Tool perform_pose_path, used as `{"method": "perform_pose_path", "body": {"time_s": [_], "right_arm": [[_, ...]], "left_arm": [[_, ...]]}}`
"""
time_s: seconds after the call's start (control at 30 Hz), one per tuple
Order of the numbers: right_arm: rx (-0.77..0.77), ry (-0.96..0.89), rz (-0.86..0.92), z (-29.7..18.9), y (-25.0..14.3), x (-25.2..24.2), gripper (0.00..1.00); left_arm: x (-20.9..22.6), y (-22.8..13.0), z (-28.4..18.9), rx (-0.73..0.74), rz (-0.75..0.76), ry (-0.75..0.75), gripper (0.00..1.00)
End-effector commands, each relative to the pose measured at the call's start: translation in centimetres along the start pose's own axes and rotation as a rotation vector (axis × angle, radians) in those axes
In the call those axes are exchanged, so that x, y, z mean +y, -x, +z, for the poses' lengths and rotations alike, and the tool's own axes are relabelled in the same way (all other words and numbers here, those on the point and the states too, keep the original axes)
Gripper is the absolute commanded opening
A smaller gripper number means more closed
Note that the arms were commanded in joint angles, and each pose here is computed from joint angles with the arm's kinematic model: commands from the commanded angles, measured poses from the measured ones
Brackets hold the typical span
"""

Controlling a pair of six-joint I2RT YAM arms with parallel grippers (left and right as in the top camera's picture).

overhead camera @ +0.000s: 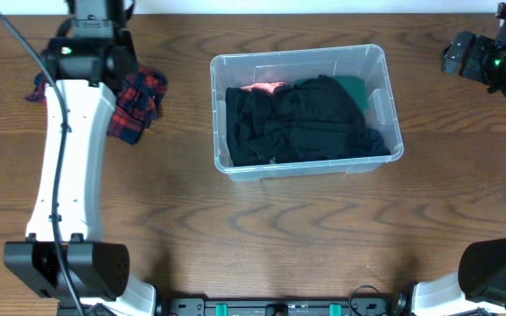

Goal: Pack container

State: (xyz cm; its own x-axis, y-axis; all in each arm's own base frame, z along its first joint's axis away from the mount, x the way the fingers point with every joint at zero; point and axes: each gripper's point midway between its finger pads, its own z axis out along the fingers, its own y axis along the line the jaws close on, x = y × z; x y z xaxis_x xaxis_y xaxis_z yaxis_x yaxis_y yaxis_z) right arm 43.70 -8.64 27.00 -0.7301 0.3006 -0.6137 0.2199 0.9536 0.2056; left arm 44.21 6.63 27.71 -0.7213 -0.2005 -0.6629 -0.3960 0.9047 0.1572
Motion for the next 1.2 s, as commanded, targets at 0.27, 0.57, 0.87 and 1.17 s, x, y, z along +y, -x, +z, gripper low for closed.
{"method": "perform_pose_path", "body": {"time_s": [0.27, 0.57, 0.87, 1.17], "right_arm": [[-0.001, -0.001, 0.014, 0.2, 0.2, -0.1, 0.99], [-0.001, -0.001, 0.014, 0.2, 0.2, -0.1, 0.99], [-0.001, -0.001, 0.014, 0.2, 0.2, -0.1, 0.99], [-0.001, -0.001, 0.014, 0.2, 0.2, -0.1, 0.99]], "left_arm": [[2.8, -2.7, 6.0, 0.251, -0.437, -0.310, 0.55], [4.9, -5.2, 12.7, 0.386, -0.643, -0.503, 0.54], [8.0, -8.7, 19.2, 0.416, -0.807, -0.592, 0.55], [9.1, -12.8, 23.2, 0.396, -0.937, -0.620, 0.56]]}}
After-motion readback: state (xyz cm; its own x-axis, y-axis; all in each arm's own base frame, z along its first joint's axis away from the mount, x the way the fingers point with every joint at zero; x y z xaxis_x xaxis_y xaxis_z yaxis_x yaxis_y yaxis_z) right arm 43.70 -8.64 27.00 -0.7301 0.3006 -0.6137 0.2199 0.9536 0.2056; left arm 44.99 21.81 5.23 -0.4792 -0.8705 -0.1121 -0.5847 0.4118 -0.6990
